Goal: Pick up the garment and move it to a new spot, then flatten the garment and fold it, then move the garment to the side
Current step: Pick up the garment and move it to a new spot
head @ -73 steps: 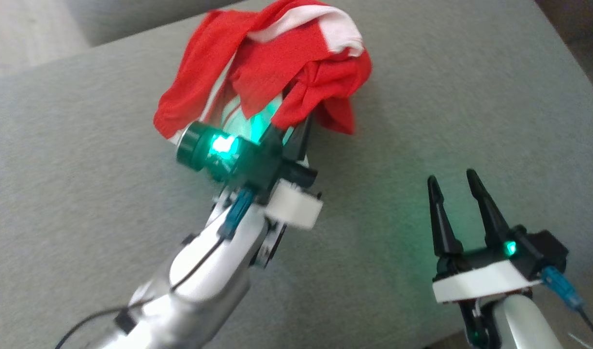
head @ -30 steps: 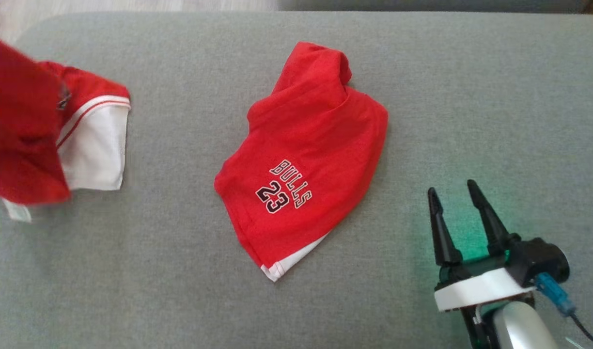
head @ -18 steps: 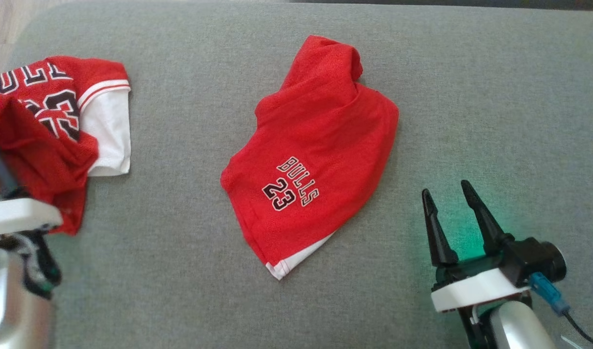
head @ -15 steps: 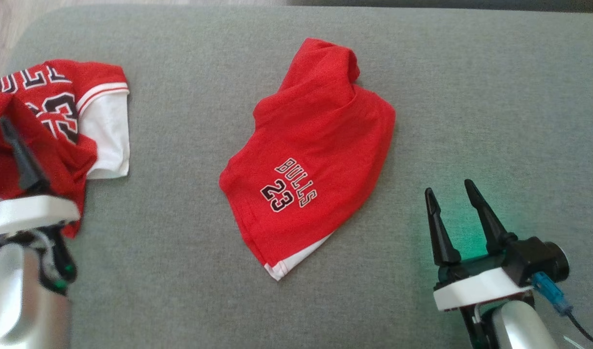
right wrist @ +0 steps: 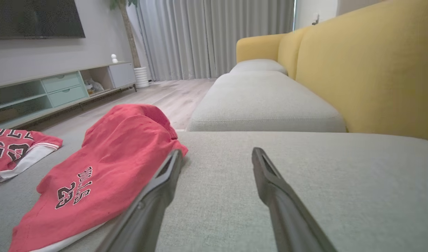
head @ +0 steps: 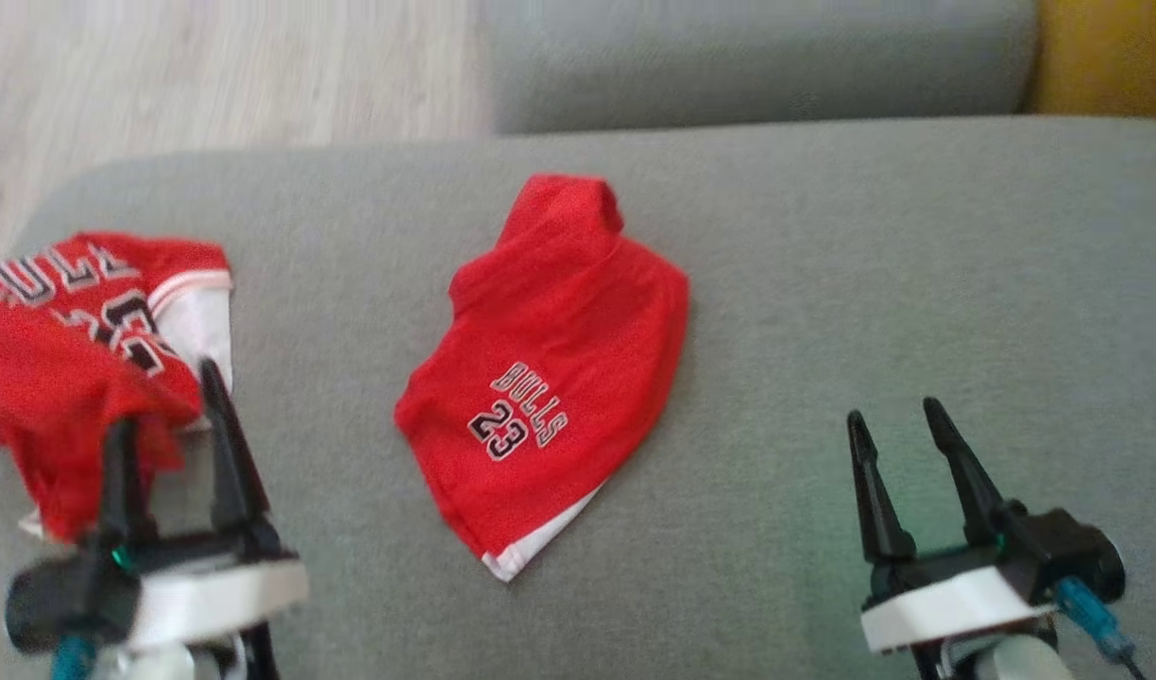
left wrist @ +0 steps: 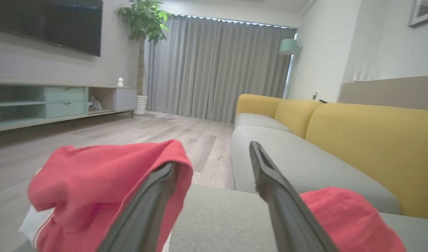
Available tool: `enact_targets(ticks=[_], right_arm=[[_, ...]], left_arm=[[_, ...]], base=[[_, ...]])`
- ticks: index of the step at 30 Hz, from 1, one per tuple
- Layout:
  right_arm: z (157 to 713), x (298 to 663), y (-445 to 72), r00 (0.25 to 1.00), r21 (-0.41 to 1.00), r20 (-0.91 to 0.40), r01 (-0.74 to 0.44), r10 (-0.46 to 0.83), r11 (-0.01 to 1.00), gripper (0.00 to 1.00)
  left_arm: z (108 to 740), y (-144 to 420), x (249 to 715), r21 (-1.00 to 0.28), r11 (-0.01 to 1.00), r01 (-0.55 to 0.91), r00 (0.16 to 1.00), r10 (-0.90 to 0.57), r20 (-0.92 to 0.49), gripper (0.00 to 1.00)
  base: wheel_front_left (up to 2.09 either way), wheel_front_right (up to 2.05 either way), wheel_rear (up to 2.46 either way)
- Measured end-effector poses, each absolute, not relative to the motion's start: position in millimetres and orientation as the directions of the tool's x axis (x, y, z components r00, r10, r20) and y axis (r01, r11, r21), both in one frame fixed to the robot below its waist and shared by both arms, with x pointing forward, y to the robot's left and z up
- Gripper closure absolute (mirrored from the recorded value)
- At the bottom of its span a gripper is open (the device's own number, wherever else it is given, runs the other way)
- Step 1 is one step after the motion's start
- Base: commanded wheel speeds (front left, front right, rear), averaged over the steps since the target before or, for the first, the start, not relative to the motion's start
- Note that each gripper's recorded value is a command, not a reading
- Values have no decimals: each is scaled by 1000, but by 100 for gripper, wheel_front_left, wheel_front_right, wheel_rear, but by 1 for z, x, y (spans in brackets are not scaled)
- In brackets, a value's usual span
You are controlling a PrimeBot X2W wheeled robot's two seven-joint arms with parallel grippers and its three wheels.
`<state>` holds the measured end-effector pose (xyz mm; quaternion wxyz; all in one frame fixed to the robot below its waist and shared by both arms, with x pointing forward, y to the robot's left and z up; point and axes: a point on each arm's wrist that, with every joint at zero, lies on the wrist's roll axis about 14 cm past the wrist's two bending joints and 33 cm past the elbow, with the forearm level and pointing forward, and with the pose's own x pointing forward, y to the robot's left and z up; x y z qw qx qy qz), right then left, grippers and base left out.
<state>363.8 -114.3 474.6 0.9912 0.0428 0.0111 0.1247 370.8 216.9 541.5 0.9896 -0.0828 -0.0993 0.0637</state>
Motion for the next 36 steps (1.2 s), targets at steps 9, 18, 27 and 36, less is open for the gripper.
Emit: enact_targets(ticks=[9,18,27,36], right_arm=[[486,328,-140,985,70,22,-171,170,983,0],[473,297,-151,991,73,-12,-130,131,989,0],[471,301,-155,993,109,-19,-114,117,987,0],[464,309,-145,987,112,-47,-145,151,983,0]], left_arm=[[509,149,327,-117,993,30,996,-20,83,0],[475,128,299,-62,997,39,999,-41,-22,0],[454,209,287,29,967,-254,963,256,-90,0],[489,327,268,161,822,-547,835,549,36,0]], base=[[0,0,0],[0,0,0],[0,0,0],[0,0,0]])
